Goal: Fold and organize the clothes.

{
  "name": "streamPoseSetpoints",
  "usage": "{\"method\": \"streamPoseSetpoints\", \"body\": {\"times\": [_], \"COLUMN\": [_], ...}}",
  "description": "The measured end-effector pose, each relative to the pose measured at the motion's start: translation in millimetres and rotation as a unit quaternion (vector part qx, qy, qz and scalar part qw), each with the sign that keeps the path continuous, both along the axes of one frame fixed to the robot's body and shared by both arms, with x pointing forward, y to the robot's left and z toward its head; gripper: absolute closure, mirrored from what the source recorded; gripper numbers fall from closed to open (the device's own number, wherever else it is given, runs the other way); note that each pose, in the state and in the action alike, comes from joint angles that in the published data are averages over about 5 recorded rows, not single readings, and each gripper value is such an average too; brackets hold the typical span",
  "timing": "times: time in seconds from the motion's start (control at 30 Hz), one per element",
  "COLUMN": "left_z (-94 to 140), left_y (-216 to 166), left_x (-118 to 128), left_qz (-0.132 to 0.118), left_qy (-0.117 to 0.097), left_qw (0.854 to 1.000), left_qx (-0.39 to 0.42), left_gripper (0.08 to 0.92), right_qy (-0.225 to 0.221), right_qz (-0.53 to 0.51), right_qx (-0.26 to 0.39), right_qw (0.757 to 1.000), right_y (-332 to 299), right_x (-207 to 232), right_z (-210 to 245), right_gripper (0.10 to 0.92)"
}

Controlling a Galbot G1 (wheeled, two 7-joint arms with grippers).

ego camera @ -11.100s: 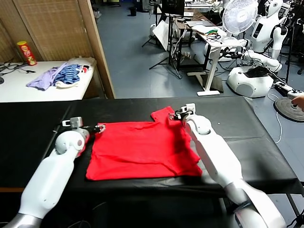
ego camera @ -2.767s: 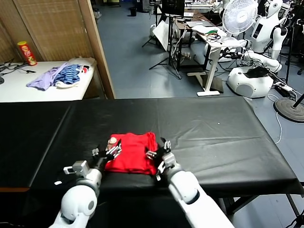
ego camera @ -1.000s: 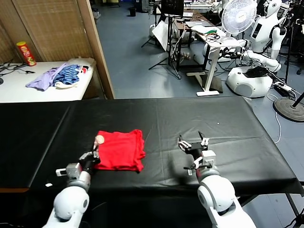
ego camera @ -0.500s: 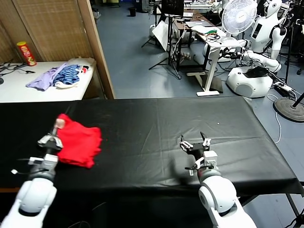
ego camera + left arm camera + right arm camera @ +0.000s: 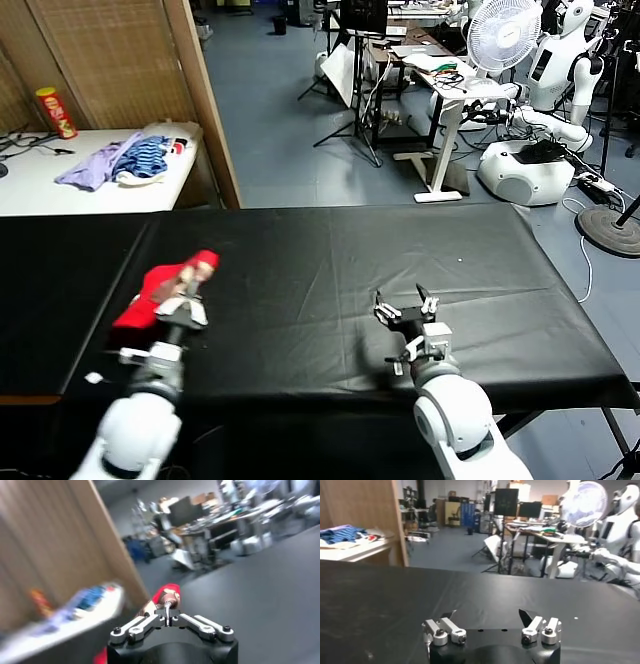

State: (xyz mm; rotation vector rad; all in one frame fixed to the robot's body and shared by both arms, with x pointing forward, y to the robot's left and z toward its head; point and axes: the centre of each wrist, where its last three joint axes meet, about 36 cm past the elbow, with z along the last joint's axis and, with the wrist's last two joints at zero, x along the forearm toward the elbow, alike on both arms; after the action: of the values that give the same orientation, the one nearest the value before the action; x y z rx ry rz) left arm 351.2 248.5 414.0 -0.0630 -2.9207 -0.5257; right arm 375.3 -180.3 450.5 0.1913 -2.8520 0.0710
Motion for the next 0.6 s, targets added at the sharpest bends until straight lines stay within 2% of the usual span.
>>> {"method": "streamPoseSetpoints", "body": {"times": [0.1,0.17,0.27,0.37,0.47,0.6], "left_z": [-13,-17,-17,-12,-2,12], "left_y": [-26,-38,-46,-47,-45,-38], "left_x": [-7,-11,-17,-21,-20,-18], "left_qz": [-0.035,-0.063,-0.103,-0.132,-0.14,-0.128], "left_qy": [0.015,0.015,0.003,-0.016,-0.043,-0.073], "left_qw": [0.998,0.995,0.989,0.98,0.972,0.968], "left_qx": [-0.044,-0.069,-0.11,-0.149,-0.182,-0.203], "left_gripper": [0.762,0.666,0.515,0.348,0.234,0.204], "right_qy": [0.011,0.024,0.048,0.078,0.108,0.133], "right_qz": [0.028,0.05,0.082,0.109,0.142,0.184], "right_qx": [0.024,0.042,0.072,0.106,0.14,0.167], "right_qw": [0.999,0.998,0.993,0.985,0.974,0.959], "right_y": [-1,-1,1,7,19,42], "right_x": [1,3,8,14,22,37], "right_z": [0,-2,-4,-5,-6,-10], "right_gripper": [0.224,0.224,0.224,0.224,0.224,0.224]}}
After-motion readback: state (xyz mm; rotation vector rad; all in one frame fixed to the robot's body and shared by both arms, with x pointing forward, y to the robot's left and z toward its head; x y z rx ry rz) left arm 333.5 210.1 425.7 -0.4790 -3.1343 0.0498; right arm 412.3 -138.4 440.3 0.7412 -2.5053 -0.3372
